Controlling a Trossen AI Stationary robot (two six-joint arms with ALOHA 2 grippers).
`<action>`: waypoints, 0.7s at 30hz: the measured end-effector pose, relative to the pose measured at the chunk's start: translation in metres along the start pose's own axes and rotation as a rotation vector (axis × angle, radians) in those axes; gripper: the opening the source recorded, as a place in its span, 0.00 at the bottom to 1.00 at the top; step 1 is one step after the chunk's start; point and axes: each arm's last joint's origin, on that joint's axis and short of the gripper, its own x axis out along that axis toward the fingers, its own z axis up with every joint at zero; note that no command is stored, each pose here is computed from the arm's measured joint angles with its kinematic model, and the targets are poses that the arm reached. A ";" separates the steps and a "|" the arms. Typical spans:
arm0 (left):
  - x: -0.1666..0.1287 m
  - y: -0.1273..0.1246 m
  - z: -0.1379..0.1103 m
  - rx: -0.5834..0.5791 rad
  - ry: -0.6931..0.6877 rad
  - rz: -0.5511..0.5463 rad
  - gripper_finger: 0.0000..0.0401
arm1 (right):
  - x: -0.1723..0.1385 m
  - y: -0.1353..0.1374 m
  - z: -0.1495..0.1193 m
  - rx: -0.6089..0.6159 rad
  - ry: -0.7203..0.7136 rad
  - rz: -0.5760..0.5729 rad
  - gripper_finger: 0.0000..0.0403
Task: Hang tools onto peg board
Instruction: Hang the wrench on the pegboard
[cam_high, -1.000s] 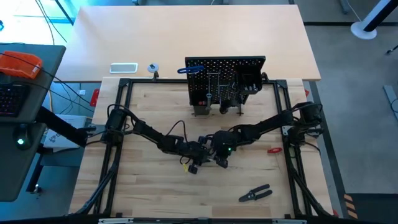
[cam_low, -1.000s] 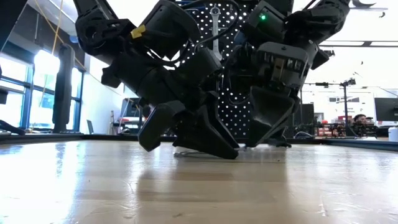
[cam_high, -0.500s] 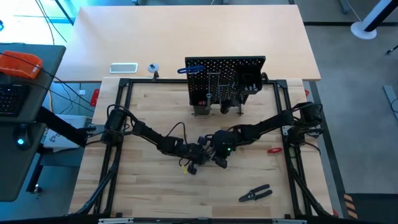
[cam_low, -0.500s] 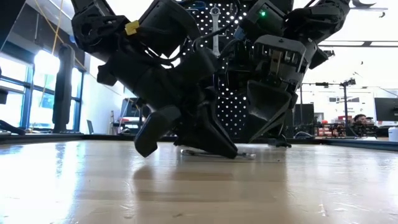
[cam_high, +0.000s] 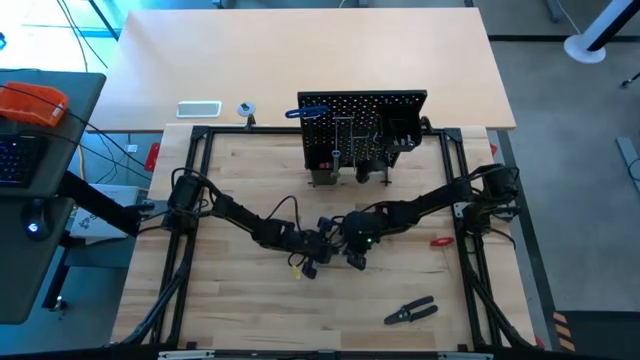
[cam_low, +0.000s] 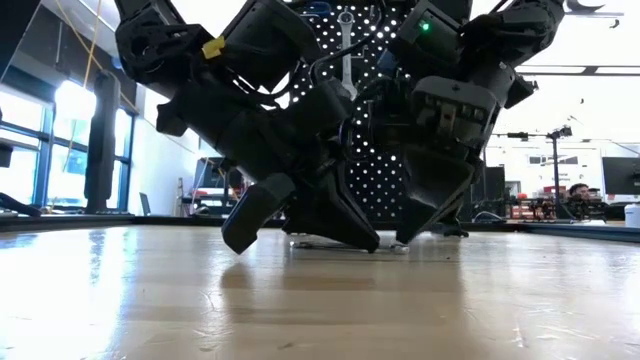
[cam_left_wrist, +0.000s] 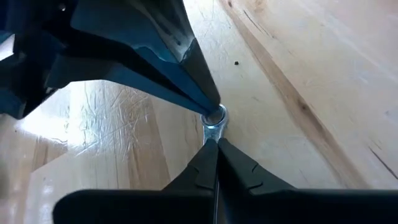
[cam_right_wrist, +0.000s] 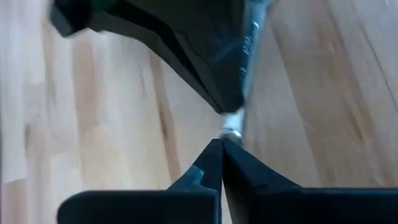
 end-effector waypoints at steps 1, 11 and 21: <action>0.000 0.000 0.000 -0.003 -0.002 -0.004 0.00 | 0.000 -0.001 -0.001 0.001 0.005 -0.009 0.02; 0.000 0.000 0.000 -0.021 -0.005 -0.012 0.00 | 0.001 0.001 -0.002 -0.029 -0.001 -0.031 0.23; 0.000 0.000 0.003 -0.037 -0.041 -0.008 0.00 | 0.002 0.006 -0.011 -0.081 0.003 -0.162 0.24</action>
